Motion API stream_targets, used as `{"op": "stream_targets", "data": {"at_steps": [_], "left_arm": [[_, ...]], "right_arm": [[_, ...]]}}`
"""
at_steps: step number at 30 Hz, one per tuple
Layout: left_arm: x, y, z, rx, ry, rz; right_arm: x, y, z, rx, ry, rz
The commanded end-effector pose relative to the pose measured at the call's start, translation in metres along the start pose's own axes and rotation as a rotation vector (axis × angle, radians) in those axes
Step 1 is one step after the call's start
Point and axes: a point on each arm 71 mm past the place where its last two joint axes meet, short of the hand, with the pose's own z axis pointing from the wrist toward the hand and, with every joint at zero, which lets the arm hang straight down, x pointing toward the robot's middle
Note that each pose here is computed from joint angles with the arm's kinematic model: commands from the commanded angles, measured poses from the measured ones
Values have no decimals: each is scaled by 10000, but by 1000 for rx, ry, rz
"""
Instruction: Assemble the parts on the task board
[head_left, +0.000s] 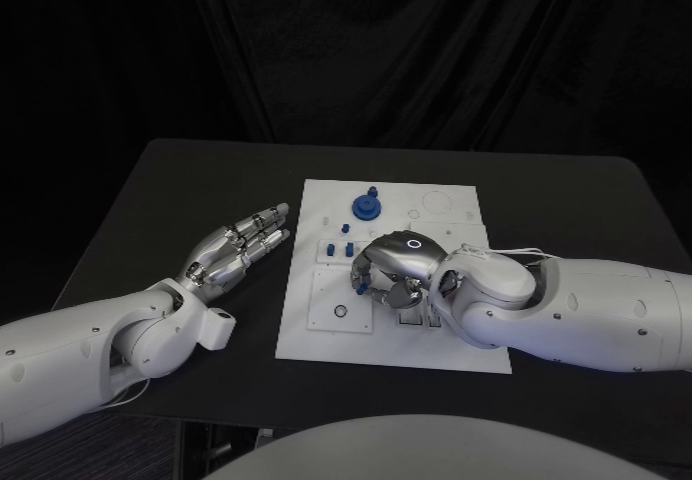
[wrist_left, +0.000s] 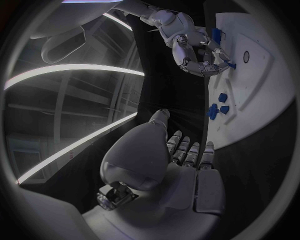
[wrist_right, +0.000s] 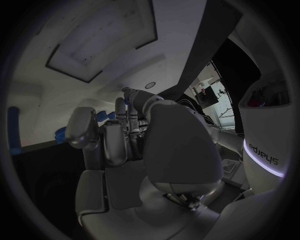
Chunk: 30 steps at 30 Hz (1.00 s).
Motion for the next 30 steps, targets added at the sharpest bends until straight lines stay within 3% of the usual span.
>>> {"op": "stream_targets", "data": {"at_steps": [1,30], "left_arm": [[17,-110,-6,166,10,-15],[17,-88,-2,156,12,-17]], "right_arm": [[32,-8,-10,19,20,-7],[42,22,14,2,28,-9]]}}
